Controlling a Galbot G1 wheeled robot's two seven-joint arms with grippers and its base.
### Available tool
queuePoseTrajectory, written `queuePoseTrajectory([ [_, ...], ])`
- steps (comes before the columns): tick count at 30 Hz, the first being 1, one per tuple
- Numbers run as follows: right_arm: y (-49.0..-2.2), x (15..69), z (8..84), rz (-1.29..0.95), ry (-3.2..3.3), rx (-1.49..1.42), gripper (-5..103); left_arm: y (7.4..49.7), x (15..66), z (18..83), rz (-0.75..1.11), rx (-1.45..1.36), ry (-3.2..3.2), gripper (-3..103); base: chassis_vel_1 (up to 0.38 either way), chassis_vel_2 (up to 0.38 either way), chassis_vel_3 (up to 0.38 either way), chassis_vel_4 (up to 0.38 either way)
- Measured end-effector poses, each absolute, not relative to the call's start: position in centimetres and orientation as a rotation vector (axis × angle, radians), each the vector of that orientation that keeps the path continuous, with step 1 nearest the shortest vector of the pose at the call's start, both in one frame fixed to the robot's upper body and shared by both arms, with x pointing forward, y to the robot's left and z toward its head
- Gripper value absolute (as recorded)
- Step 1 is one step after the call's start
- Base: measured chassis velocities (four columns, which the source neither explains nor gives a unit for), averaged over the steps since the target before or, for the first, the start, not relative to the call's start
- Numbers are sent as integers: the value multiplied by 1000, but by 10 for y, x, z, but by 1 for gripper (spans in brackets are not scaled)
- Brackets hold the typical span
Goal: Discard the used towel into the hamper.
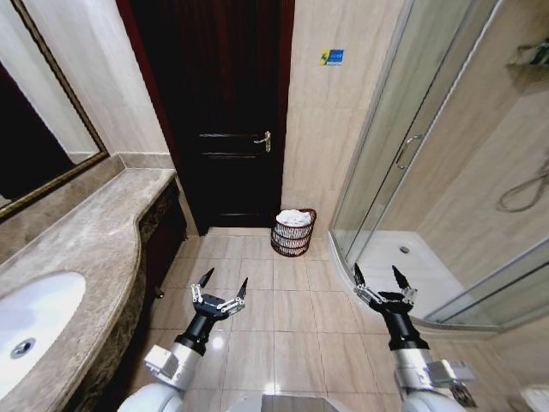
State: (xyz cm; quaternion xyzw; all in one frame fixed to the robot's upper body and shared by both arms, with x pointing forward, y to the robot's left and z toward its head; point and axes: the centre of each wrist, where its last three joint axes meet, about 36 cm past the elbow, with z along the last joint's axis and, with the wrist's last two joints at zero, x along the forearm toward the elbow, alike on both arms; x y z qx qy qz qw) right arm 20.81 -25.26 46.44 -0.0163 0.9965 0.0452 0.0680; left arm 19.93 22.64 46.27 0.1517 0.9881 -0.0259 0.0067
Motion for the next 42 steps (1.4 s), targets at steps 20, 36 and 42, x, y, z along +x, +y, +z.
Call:
queuePoseTrajectory([
  [20,-253,208,464,136,3002,-49,100,226,199,463,-81,475,3091,100,0,0,0,0],
  [36,-253,208,464,136,3002,-49,100,226,199,463,-81,475,3091,100,0,0,0,0],
  [42,-253,208,464,136,3002,-49,100,226,199,463,-81,475,3091,100,0,0,0,0],
])
